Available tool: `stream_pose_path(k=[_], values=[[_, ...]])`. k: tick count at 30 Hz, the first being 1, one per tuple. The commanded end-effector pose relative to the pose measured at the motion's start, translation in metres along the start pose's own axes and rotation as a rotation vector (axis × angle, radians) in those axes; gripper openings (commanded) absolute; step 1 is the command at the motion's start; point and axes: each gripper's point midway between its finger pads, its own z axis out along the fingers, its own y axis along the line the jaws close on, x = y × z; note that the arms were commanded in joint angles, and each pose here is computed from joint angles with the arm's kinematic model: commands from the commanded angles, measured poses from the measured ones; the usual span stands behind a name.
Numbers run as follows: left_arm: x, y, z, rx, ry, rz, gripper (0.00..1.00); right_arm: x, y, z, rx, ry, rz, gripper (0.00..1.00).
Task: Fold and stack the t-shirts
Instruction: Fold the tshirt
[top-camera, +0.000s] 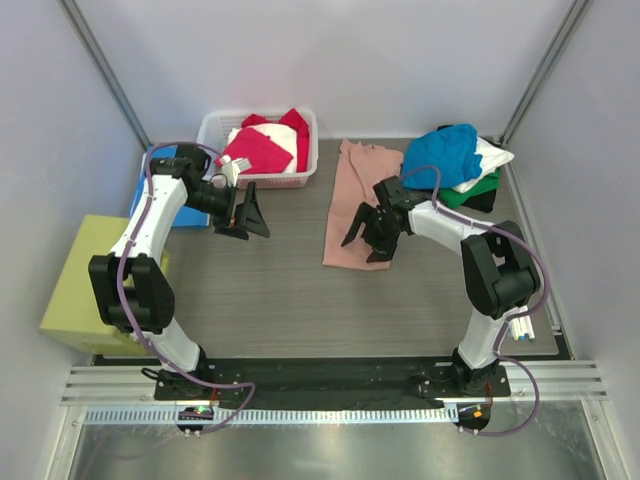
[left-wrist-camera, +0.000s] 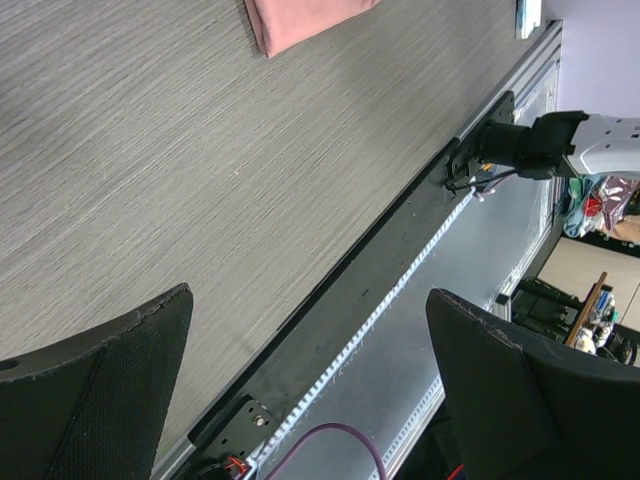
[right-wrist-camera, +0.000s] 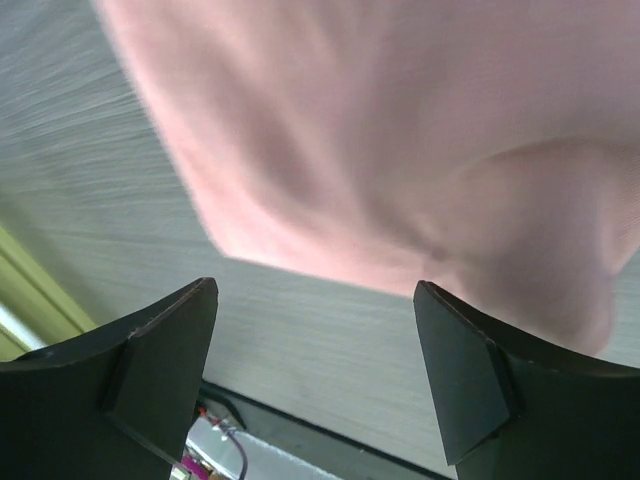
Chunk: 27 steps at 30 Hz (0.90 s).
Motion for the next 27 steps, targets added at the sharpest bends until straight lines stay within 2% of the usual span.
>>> stream_pose_path(k=[1,6,11,16,19,24,27], values=[[-0.004,-0.006,-0.006,0.005,-0.012,0.029,1.0,-0.018,0.068,-0.064,-0.196,-0.087,-0.084,0.86],[-0.006,-0.007,-0.006,0.007,-0.016,0.026,1.0,-0.019,0.07,-0.074,-0.211,-0.1,-0.07,0.86],[-0.007,-0.005,-0.004,0.004,-0.011,0.019,1.0,-0.041,0.01,-0.041,-0.015,-0.161,-0.031,0.86],[-0.006,-0.006,-0.005,0.006,-0.001,0.02,1.0,-0.042,-0.034,-0.002,0.114,-0.092,-0.004,0.86],[-0.006,-0.008,-0.007,0.003,-0.006,0.03,1.0,-0.041,-0.047,0.005,0.165,-0.081,-0.002,0.86],[-0.006,-0.008,-0.007,0.009,-0.001,0.026,1.0,-0.039,-0.035,-0.015,0.137,-0.073,-0.018,0.86],[-0.008,-0.009,-0.006,0.018,0.002,0.021,1.0,-0.043,0.002,-0.058,0.036,-0.117,-0.056,0.88]])
